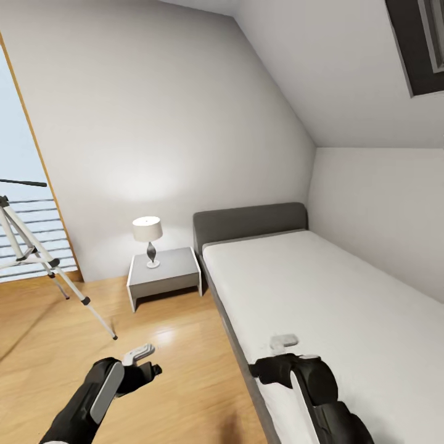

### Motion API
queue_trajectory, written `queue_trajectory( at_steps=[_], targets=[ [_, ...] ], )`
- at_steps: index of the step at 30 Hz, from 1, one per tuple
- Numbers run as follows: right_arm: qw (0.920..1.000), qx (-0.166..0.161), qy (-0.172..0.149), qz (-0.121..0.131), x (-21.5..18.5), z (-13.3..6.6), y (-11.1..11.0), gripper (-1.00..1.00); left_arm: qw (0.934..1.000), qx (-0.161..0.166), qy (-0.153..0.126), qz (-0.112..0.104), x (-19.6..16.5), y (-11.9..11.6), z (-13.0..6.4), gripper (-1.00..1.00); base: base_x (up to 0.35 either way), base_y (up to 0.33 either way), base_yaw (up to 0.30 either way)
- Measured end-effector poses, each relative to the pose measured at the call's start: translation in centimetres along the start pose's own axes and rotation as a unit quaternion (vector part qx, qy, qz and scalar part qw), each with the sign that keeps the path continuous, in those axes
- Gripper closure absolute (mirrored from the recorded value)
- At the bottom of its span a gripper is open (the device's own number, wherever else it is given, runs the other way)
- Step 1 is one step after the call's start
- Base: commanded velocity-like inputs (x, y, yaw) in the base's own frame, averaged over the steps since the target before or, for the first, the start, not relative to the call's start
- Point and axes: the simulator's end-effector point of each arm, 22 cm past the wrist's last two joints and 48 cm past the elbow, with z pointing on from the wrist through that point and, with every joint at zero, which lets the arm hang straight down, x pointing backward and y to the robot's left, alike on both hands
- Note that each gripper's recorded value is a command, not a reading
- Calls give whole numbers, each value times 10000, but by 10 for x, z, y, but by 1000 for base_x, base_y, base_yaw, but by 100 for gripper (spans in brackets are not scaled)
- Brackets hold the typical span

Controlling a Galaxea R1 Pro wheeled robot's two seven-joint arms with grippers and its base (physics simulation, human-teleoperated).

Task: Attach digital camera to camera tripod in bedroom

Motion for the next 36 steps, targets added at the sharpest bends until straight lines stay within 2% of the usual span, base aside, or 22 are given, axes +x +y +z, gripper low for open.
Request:
queue_trajectory(
  at_steps=[3,6,10,15,16,20,26,31,36],
  targets=[
    [9993,299,-202,133,-20,-9,-43,-100,9998,193,-44,45,0,-33,-1,-100,0,0,0],
    [9976,553,-305,275,-27,-18,-84,-100,9995,261,-130,134,-4,-52,-4,-100,0,0,0],
    [9960,702,-384,398,-32,-27,-118,-100,9987,249,-317,297,-15,-67,-12,-100,0,0,0],
    [9948,790,-426,489,-32,-34,-140,-100,9972,287,-418,550,-16,-88,-16,-100,0,0,0],
    [9936,869,-444,564,-32,-38,-152,-100,9961,338,-431,694,-13,-103,-18,-100,0,0,0],
    [9910,996,-485,750,-30,-45,-174,-100,9948,292,-431,874,-8,-118,-19,-100,0,0,0],
    [9891,1009,-548,919,-29,-54,-194,-100,9945,143,-435,944,-2,-129,-20,-100,0,0,0],
    [9908,819,-588,900,-31,-59,-198,-100,9946,31,-438,944,0,-133,-21,-100,0,0,0],
    [9913,708,-665,884,-33,-70,-215,-100,9945,-40,-452,943,0,-134,-22,-100,0,0,0]
  ],
)
